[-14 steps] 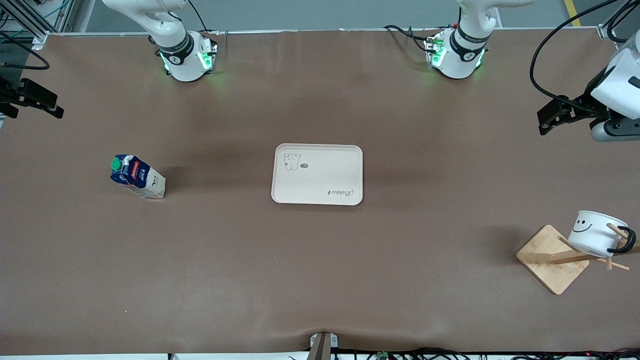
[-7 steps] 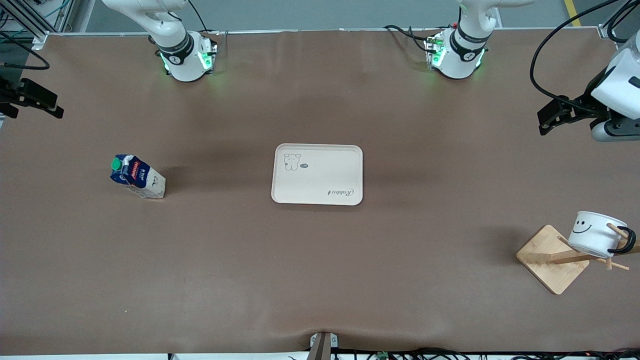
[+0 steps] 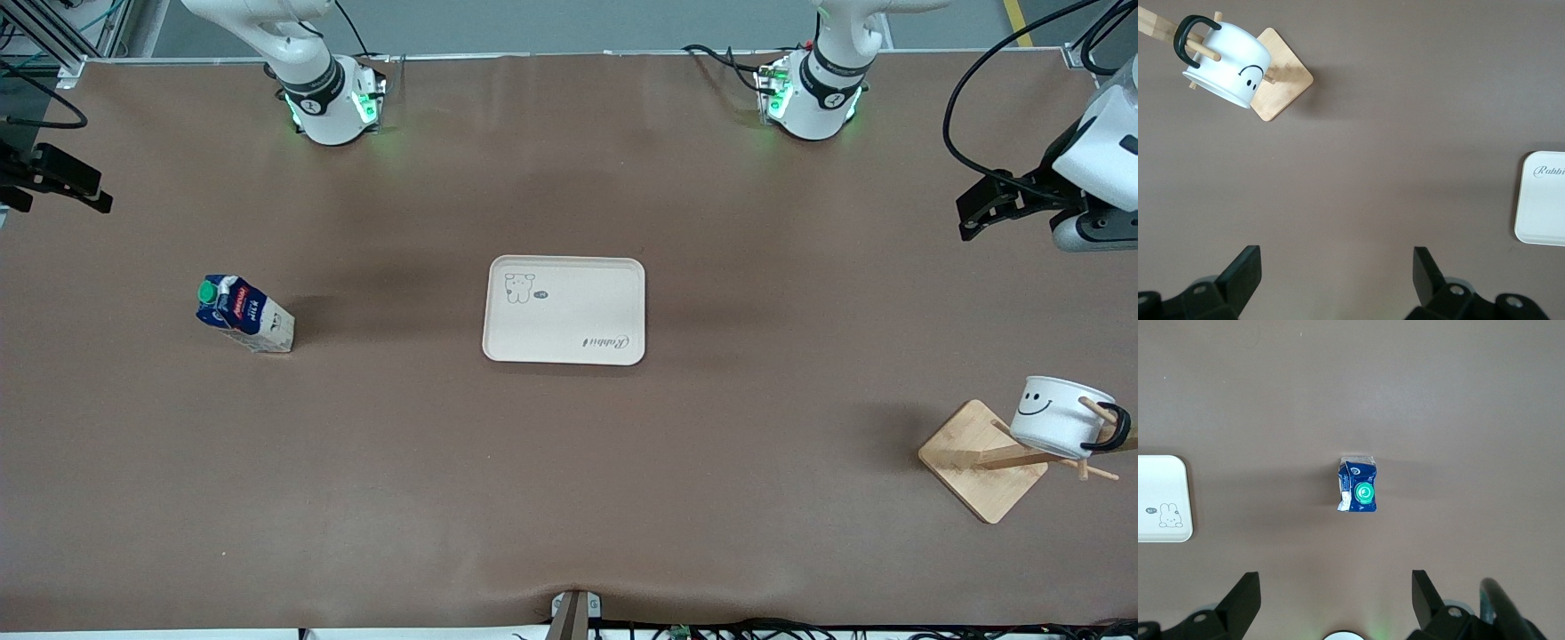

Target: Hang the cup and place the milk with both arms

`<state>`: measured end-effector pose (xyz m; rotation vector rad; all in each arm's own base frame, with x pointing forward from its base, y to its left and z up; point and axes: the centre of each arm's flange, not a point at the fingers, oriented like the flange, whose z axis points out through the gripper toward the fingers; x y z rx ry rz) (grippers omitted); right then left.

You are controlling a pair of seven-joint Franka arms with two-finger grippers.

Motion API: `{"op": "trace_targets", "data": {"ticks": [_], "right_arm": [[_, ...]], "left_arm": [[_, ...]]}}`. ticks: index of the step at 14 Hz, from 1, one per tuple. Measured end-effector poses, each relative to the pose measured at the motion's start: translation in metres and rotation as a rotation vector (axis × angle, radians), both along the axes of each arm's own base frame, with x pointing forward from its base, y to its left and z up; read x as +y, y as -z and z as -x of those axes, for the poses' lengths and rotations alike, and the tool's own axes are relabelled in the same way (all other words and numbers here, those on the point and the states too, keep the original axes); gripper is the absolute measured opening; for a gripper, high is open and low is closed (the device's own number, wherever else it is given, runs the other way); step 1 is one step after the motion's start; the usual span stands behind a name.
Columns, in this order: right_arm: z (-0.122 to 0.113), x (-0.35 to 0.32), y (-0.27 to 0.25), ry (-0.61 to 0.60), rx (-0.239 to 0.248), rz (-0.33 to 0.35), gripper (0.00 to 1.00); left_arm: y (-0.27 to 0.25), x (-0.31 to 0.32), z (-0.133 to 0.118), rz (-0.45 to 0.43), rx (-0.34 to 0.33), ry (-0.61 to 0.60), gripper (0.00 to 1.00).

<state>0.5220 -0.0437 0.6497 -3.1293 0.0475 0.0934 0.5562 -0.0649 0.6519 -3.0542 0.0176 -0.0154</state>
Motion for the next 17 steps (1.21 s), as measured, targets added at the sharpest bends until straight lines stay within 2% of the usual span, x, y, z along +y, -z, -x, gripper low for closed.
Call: {"op": "trace_targets", "data": {"ticks": [5, 11, 17], "right_arm": [[0.000, -0.001, 0.000, 0.002, 0.000, 0.000, 1.00], [0.000, -0.001, 0.000, 0.003, 0.000, -0.001, 1.00], [0.000, -0.002, 0.000, 0.004, 0.000, -0.001, 1.00]], "left_arm": [[0.009, 0.000, -0.005, 0.000, 0.014, 0.000, 1.00], [-0.003, 0.000, -0.006, 0.004, -0.012, 0.000, 1.00], [0.006, 0.029, -0.016, 0.003, -0.003, -0.045, 1.00]]}}
